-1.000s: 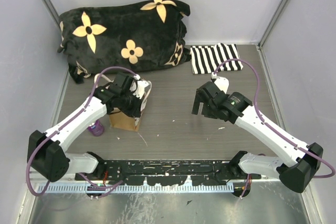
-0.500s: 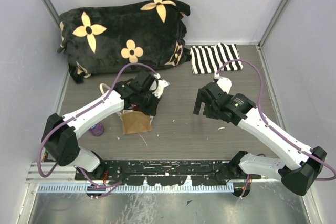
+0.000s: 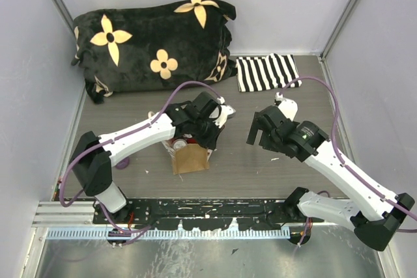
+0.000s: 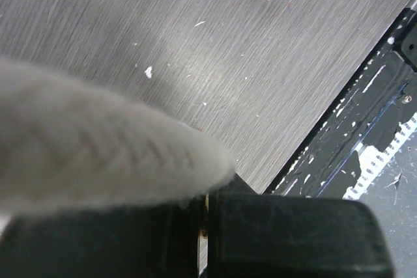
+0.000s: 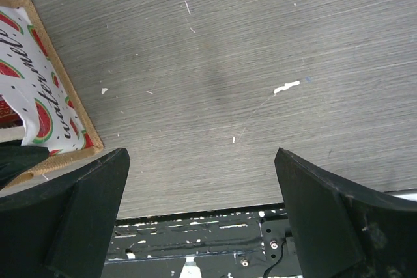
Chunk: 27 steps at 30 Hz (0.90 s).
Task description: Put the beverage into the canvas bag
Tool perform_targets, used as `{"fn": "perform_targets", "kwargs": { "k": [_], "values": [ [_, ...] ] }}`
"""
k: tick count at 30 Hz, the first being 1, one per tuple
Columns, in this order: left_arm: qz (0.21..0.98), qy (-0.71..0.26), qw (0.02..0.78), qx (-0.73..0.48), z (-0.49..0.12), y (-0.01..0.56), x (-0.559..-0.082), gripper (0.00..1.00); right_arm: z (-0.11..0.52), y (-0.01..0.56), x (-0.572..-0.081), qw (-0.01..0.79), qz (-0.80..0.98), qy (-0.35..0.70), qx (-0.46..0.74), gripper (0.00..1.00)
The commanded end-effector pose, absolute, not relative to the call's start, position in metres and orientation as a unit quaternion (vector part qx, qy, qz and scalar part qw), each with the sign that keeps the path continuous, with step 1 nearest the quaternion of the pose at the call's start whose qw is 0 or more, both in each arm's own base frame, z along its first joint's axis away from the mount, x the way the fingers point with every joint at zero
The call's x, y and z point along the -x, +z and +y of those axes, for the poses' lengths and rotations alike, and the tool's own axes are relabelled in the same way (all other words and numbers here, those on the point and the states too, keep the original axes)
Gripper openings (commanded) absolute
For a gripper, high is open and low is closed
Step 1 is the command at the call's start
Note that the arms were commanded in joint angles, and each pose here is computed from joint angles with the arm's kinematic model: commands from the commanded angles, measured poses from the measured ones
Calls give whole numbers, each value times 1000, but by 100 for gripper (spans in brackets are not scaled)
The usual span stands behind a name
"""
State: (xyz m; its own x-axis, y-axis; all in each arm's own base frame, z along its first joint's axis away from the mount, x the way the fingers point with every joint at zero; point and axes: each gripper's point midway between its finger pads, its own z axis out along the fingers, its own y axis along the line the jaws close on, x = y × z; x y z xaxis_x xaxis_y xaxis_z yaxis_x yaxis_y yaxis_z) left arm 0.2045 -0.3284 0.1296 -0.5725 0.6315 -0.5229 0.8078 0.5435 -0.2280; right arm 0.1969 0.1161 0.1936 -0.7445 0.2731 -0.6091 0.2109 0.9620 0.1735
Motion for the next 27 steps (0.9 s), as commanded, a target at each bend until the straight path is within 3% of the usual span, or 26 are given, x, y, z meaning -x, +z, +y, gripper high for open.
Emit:
{"fn": "perform_targets", "kwargs": {
  "k": [1, 3, 4, 8, 9, 19, 27],
  "values": [
    [828, -280, 215, -435, -365, 147, -200, 0, 104, 206, -197, 355, 921, 40, -153, 100],
    [827, -280, 217, -437, -367, 148, -200, 0, 102, 207, -197, 358, 920, 36, -155, 100],
    [827, -278, 221, -437, -366, 150, -202, 5, 101, 209, -198, 360, 919, 36, -157, 100],
    [815, -255, 260, -451, -357, 172, -210, 88, 99, 214, -201, 370, 915, 32, -159, 100],
    [808, -248, 275, -457, -354, 180, -213, 100, 98, 215, -202, 372, 914, 30, -158, 100],
    [775, -224, 384, -449, -297, 252, -217, 98, 115, 260, -239, 418, 899, 32, -129, 100],
    [815, -179, 469, -288, -188, 298, -253, 98, 168, 331, -332, 475, 877, 45, -47, 100]
  ]
}}
